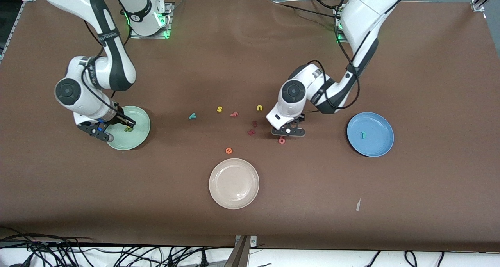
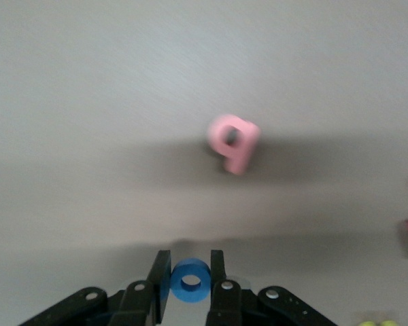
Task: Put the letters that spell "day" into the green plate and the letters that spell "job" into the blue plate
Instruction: 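Drop d on the green plate while the left gripper drops o on the blue plate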
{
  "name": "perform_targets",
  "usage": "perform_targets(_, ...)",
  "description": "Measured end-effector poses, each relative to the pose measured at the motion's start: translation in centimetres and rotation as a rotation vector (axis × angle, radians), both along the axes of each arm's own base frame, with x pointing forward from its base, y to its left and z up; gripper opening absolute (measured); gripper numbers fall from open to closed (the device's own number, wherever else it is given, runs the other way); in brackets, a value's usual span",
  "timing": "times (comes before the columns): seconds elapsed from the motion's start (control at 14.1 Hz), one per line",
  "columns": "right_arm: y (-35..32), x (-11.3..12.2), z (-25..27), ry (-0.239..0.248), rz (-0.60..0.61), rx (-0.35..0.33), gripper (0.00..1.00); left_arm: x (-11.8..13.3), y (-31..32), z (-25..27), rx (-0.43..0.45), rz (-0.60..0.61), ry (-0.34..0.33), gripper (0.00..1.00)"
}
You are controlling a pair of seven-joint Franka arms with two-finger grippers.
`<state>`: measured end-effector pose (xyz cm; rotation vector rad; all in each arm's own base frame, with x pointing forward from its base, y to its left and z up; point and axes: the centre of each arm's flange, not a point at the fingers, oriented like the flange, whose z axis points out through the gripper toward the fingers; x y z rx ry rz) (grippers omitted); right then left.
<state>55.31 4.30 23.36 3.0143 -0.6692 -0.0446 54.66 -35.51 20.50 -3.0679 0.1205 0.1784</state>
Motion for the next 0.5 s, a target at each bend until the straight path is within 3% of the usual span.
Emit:
perform_targets(0.28, -0.1, -1.7, -3.9, -0.011, 0.010, -0.026, 0.28, 4.5, 8.9, 2.5, 0.010, -0.115, 0.047, 0.27)
perform_targets(0.5, 0.0, -1.7, -4.5, -0.009, 0.013, -0.030, 0.37, 7.0, 16.9, 3.4, -0.009, -0.236, 0.094, 0.27)
